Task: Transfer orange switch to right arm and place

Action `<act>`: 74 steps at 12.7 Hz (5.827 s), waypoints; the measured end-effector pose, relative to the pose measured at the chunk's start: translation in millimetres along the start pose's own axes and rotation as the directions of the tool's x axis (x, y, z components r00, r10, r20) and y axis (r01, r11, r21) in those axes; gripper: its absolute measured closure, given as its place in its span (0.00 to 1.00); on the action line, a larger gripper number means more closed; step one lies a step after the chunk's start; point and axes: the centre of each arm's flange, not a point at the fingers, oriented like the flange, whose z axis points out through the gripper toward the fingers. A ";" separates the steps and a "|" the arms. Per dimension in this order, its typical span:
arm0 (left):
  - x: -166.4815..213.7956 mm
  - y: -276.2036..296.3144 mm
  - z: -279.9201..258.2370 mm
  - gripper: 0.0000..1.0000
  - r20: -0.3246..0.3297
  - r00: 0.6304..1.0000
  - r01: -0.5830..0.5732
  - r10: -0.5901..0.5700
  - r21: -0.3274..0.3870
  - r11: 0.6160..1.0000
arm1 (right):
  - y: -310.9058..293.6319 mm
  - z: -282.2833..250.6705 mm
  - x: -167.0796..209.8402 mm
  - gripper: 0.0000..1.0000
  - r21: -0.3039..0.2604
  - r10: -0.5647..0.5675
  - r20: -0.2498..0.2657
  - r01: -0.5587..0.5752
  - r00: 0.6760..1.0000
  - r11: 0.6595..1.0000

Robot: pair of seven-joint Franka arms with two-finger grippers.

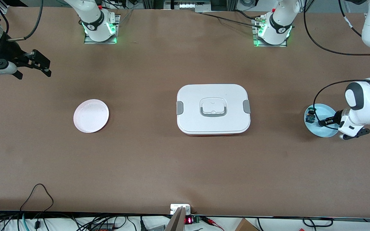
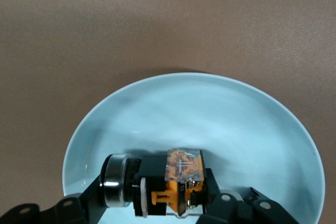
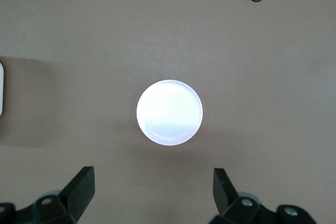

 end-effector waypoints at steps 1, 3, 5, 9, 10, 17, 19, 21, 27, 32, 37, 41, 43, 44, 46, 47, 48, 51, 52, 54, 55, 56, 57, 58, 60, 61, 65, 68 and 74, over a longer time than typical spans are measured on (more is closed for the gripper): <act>0.3 -0.1 -2.3 0.27 0.000 1.000 -0.001 0.001 0.000 1.000 | 0.0 0.0 0.0 0.00 0.000 0.000 0.000 0.000 1.000 1.000; -1.9 2.5 -15.2 0.27 0.022 1.000 -0.006 0.006 0.001 1.000 | 0.0 0.0 0.0 0.00 0.000 0.000 0.000 0.000 1.000 1.000; -7.6 10.2 -44.1 0.27 0.062 0.998 -0.021 0.021 0.002 1.000 | 0.0 -0.2 0.0 0.00 0.000 0.000 0.000 0.000 1.000 1.000; -32.4 81.8 -104.2 0.27 0.207 0.968 -0.141 0.141 -0.018 0.990 | 0.3 -0.2 0.0 0.00 0.000 0.000 -0.001 0.000 1.000 1.000; -40.4 113.8 -118.7 0.27 0.239 0.953 -0.184 0.185 -0.026 0.983 | 0.4 -0.3 0.1 0.00 0.000 0.001 -0.001 -0.001 1.000 1.000; -87.4 266.0 -168.2 0.27 0.268 0.889 -0.274 0.371 -0.337 0.901 | 0.6 -0.4 0.1 0.00 0.000 0.001 -0.001 -0.001 1.000 1.000; -94.0 299.3 -175.9 0.27 0.219 0.870 -0.328 0.442 -0.411 0.850 | 0.8 -0.4 0.1 0.00 0.000 0.001 -0.001 -0.001 1.000 1.000; -99.5 336.9 -184.1 0.27 0.100 0.847 -0.418 0.522 -0.483 0.770 | 0.9 -0.4 0.1 0.00 0.000 0.002 -0.001 -0.002 1.000 1.000; -103.1 374.3 -205.7 0.27 -0.333 0.633 -0.700 0.699 -0.632 0.333 | 1.1 -0.4 0.1 0.00 0.000 0.002 -0.001 -0.002 1.000 1.000; -136.4 440.3 -232.4 0.27 -0.785 0.231 -0.911 0.575 -0.382 -0.155 | 1.2 -0.4 0.1 0.00 0.000 0.002 -0.001 -0.002 1.000 1.000; -185.0 513.4 -234.0 0.27 -0.947 -0.041 -0.962 0.318 -0.049 -0.270 | 1.5 -0.5 0.1 0.00 0.000 0.003 -0.001 -0.003 1.000 1.000; -203.5 529.9 -221.5 0.27 -0.983 -0.052 -0.964 0.175 0.004 -0.266 | 1.5 -0.5 0.1 0.00 0.000 0.003 -0.001 -0.003 1.000 1.000; -208.8 534.6 -223.8 0.27 -0.991 -0.017 -0.966 0.136 -0.019 -0.259 | 1.5 -0.5 0.1 0.00 0.000 0.003 -0.001 -0.003 1.000 1.000; -212.1 537.2 -225.1 0.27 -0.992 -0.015 -0.965 0.124 -0.019 -0.262 | 1.5 -0.5 0.1 0.00 0.000 0.003 -0.001 -0.003 1.000 1.000; -212.4 537.3 -225.5 0.27 -0.993 -0.023 -0.965 0.116 -0.008 -0.262 | 1.5 -0.5 0.1 0.00 0.000 0.003 -0.001 -0.003 1.000 1.000; -211.8 536.8 -225.6 0.27 -0.993 -0.025 -0.965 0.115 -0.006 -0.262 | 1.5 -0.5 0.1 0.00 0.000 0.003 -0.001 -0.003 1.000 1.000; -211.3 536.4 -225.6 0.27 -0.993 -0.027 -0.965 0.115 -0.004 -0.261 | 1.5 -0.5 0.1 0.00 0.000 0.003 -0.001 -0.003 1.000 1.000; -210.2 535.5 -225.7 0.27 -0.993 -0.028 -0.966 0.114 -0.002 -0.259 | 1.5 -0.5 0.1 0.00 0.000 0.003 -0.001 -0.003 1.000 1.000; -210.2 535.5 -225.7 0.27 -0.993 -0.028 -0.966 0.114 -0.002 -0.259 | 1.5 -0.5 0.1 0.00 0.000 0.003 -0.001 -0.003 1.000 1.000; -210.2 535.4 -225.6 0.27 -0.993 -0.029 -0.966 0.114 -0.002 -0.259 | 0.8 2.8 2.2 0.00 0.001 0.001 0.001 -0.001 1.000 1.000; -210.1 535.4 -225.7 0.27 -0.993 -0.029 -0.966 0.114 -0.002 -0.259 | -0.3 4.6 5.3 0.00 0.003 -0.001 -0.003 0.001 1.000 1.000; -210.1 535.4 -225.7 0.27 -0.993 -0.029 -0.966 0.114 -0.001 -0.259 | -2.1 6.2 9.6 0.00 0.011 -0.002 -0.014 0.002 1.000 1.000; -210.1 535.4 -225.7 0.27 -0.993 -0.029 -0.966 0.114 -0.001 -0.259 | -5.7 6.3 13.9 0.00 0.026 -0.004 -0.030 0.005 1.000 1.000; -210.1 535.4 -225.7 0.27 -0.993 -0.030 -0.966 0.113 -0.001 -0.259 | -11.0 2.1 16.4 0.00 0.037 -0.010 -0.042 0.012 0.999 0.999; -210.0 535.4 -225.5 0.27 -0.993 -0.033 -0.966 0.112 0.003 -0.260 | -25.6 -4.2 16.6 0.00 0.043 -0.038 -0.044 0.040 0.998 0.998; -209.8 535.3 -225.2 0.27 -0.993 -0.039 -0.966 0.111 0.009 -0.260 | -38.5 2.4 16.6 0.00 0.046 -0.063 -0.020 0.064 0.998 0.997; -209.1 534.9 -224.6 0.27 -0.993 -0.051 -0.965 0.108 0.021 -0.261 | -94.6 36.0 15.7 0.00 0.319 -0.085 0.096 0.050 0.992 0.946; -209.0 534.9 -224.6 0.27 -0.993 -0.053 -0.965 0.107 0.023 -0.261 | -117.4 60.9 19.2 0.00 0.512 -0.063 0.162 -0.029 0.985 0.859; -207.3 533.5 -224.4 0.27 -0.993 -0.052 -0.966 0.107 0.023 -0.258 | -160.2 153.6 57.0 0.00 0.901 -0.086 0.194 -0.143 0.977 0.410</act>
